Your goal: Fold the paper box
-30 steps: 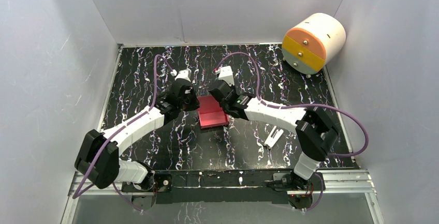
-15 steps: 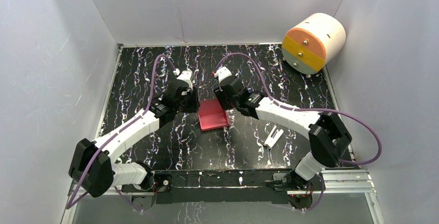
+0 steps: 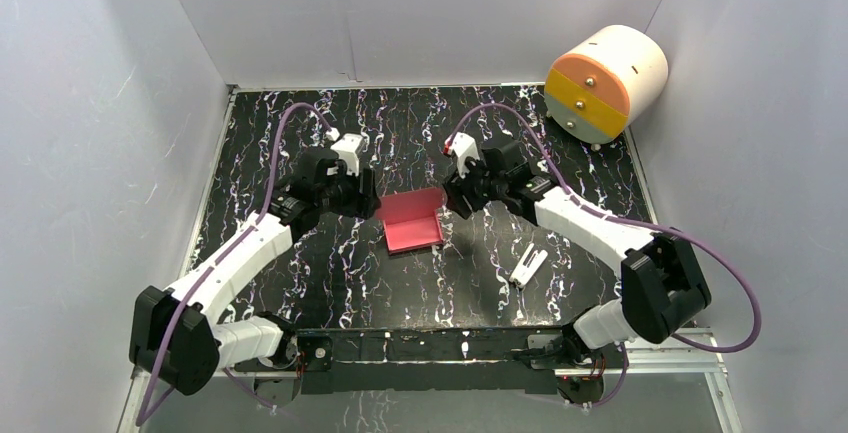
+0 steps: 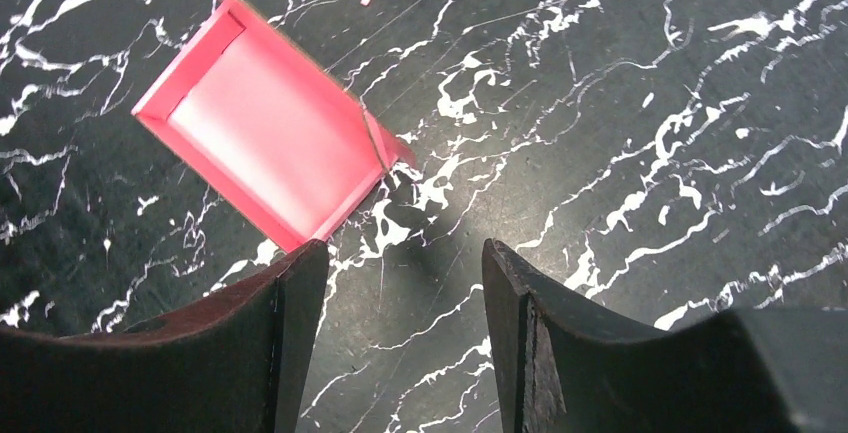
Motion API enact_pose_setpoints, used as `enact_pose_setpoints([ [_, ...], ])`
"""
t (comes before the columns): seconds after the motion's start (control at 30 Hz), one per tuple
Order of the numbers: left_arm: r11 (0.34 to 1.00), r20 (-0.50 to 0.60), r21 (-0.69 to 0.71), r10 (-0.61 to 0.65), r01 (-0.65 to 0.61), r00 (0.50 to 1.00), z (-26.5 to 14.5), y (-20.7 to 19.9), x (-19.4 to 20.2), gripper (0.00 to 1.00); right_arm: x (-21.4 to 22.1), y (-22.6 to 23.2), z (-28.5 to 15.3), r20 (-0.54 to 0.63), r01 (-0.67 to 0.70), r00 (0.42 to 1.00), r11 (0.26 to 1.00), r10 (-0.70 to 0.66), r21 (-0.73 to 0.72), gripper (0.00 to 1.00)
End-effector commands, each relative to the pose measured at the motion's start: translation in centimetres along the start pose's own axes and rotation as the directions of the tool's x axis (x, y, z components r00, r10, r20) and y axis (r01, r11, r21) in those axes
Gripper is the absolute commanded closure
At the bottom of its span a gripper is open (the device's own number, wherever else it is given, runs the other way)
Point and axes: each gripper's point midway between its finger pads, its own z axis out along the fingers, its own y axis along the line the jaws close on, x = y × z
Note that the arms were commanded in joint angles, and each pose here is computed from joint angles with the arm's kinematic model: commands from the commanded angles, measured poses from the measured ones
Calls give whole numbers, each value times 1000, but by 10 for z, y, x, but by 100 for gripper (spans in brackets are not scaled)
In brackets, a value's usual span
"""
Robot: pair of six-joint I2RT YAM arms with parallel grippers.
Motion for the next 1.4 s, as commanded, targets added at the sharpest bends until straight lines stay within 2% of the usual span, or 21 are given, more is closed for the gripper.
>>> enact_pose_setpoints([
  [0.0, 990, -34, 121, 78, -73, 996, 1, -15, 5, 42, -23, 13, 2, 155, 161, 978, 976, -139, -145, 33],
  [0.27, 977, -50, 177, 133, -122, 990, 14, -19, 4, 41, -23, 0, 30, 205, 198, 965, 966, -162, -168, 34],
  [0.57, 979, -100, 151, 157, -141, 983, 29, -4, 12, 44, -13, 1, 49, 188, 218, 966, 948, -176, -232, 45],
  [0.8, 979, -88, 155, 145, -130, 986, 32, 7, 12, 55, -7, 2, 54, 182, 222, 967, 941, -179, -254, 52],
  [0.93, 967, -86, 204, 175, -154, 981, 36, 4, 14, 62, -9, 2, 56, 193, 236, 963, 936, -190, -260, 56],
  [1.2, 957, -104, 246, 184, -154, 977, 40, 1, 20, 69, -12, 8, 57, 204, 243, 962, 917, -184, -317, 62],
  [1.37, 953, -121, 265, 188, -151, 975, 44, -1, 22, 72, -12, 8, 59, 197, 242, 963, 913, -184, -330, 69],
])
